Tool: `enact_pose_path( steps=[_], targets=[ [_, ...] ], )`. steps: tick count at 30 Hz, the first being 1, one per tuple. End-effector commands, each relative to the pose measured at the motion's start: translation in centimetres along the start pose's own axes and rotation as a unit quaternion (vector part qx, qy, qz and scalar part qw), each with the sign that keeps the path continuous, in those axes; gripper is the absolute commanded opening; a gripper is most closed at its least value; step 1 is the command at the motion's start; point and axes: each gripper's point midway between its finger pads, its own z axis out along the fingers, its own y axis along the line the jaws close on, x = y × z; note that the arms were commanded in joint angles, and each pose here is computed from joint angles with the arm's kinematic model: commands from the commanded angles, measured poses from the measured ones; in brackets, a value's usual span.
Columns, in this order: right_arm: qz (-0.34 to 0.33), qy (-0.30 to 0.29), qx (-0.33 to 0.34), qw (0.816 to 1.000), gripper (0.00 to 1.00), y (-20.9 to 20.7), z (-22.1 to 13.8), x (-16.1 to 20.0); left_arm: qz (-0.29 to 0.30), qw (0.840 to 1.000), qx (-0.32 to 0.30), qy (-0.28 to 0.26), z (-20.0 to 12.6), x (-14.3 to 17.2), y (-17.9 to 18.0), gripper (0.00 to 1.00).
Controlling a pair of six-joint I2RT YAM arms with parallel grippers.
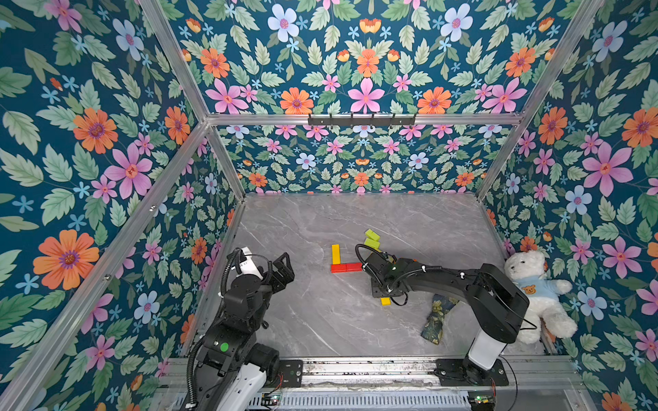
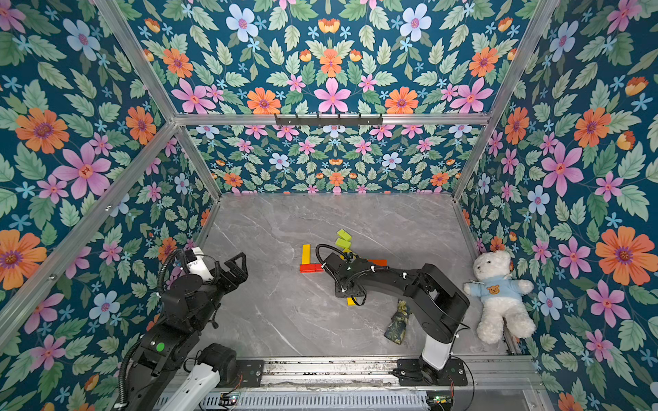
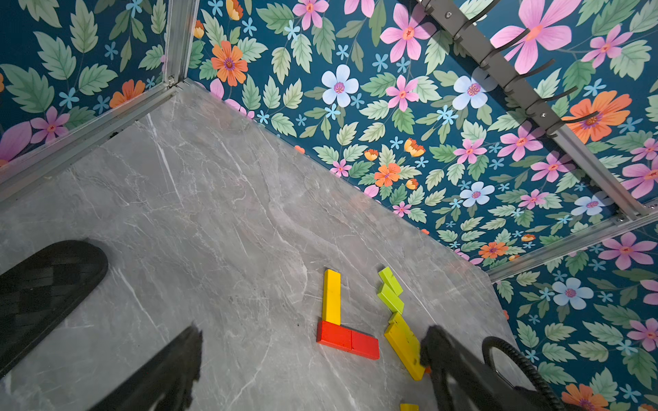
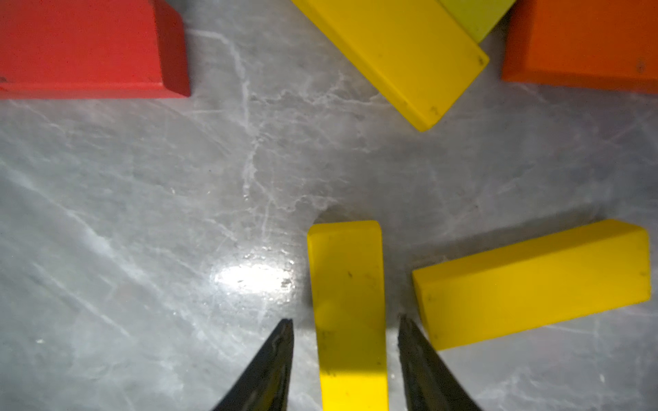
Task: Assemble the letter h with building blocks
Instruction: Pick up the building block from the center of the board, then assemble the building block at the center of the board.
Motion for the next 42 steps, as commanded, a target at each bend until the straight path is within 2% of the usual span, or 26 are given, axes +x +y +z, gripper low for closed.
enact_pose_path(
  steps=[1, 14, 21, 25, 30, 36, 42],
  targets=[
    [-0.002, -0.003, 0.011, 1.0, 0.49, -0.4, 0.2, -0.1, -0.004, 1.0, 0.007, -0.007, 0.0, -0.3, -0.3, 1.0],
    [0.007, 0.016, 0.024, 1.0, 0.39, -1.1, 1.6, 1.1, -0.006, 1.0, 0.006, -0.007, 0.1, -0.2, -0.2, 1.0],
    [0.015, 0.02, 0.011, 1.0, 0.14, -0.4, 1.2, 1.2, -0.009, 1.0, 0.008, -0.007, 0.1, -0.2, -0.2, 1.0],
    [0.007, 0.012, -0.017, 1.0, 0.09, 2.6, -0.6, 1.1, -0.013, 1.0, 0.012, -0.008, 0.1, 0.0, -0.2, 1.0],
    [0.007, 0.039, -0.072, 0.997, 0.06, 8.0, -1.5, 1.9, -0.016, 1.0, 0.018, -0.007, 0.0, 0.3, -0.2, 1.0],
    [-0.014, 0.058, -0.074, 0.995, 0.04, 12.6, -0.4, 2.9, -0.018, 0.999, 0.028, -0.014, -0.6, 0.0, -0.3, 1.0],
    [-0.015, 0.043, -0.06, 0.997, 0.04, 14.1, 0.3, 1.5, -0.016, 0.999, 0.035, -0.025, -1.3, -0.7, -0.6, 0.99]
  ],
)
